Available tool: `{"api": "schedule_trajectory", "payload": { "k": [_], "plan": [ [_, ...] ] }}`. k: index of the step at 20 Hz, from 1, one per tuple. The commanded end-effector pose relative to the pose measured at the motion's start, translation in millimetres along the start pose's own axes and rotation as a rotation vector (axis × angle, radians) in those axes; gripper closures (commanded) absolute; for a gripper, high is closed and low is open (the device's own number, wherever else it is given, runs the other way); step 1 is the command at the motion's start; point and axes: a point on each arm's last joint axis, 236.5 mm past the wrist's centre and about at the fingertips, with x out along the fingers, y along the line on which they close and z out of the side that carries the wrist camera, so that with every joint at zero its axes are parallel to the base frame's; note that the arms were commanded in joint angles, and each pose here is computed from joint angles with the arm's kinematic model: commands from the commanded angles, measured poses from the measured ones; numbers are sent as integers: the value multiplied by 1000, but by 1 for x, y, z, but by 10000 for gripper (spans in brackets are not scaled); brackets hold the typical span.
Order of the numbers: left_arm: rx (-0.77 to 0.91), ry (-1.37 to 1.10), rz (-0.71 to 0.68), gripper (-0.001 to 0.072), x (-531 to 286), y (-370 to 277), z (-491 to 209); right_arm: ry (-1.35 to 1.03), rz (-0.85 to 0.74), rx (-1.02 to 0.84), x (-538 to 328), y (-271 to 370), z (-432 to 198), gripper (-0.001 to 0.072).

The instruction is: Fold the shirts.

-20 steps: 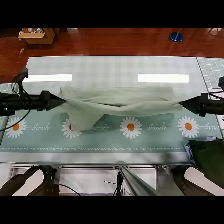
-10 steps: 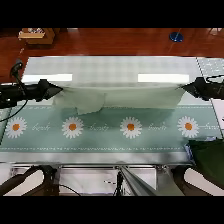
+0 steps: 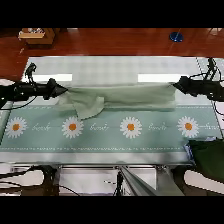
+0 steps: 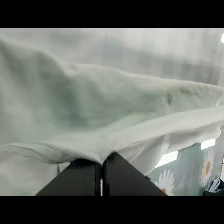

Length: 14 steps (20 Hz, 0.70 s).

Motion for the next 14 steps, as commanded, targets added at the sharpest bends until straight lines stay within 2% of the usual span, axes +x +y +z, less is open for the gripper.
{"api": "schedule_trajectory", "payload": {
  "k": [1, 9, 10, 11, 12, 13, 14],
  "plan": [
    [64, -10, 1, 681, 9, 0, 19, -102, -48, -49, 10, -1, 21, 687],
    [303, -118, 116, 681, 31, 18, 47, -69, -72, -29, 29, -15, 10, 684],
    [320, -133, 132, 682, 32, 19, 50, -65, -74, -27, 30, -17, 9, 642],
    [330, -140, 141, 680, 34, 19, 52, -67, -75, -25, 31, -18, 9, 544],
    [333, -139, 141, 649, 36, 17, 51, -73, -72, -23, 30, -16, 11, 466],
    [335, -139, 139, 514, 35, 16, 51, -71, -59, -26, 27, -12, 15, 401],
    [337, -146, 135, 344, 31, 14, 53, -68, -39, -56, 18, -4, 23, 326]
  ]
}}
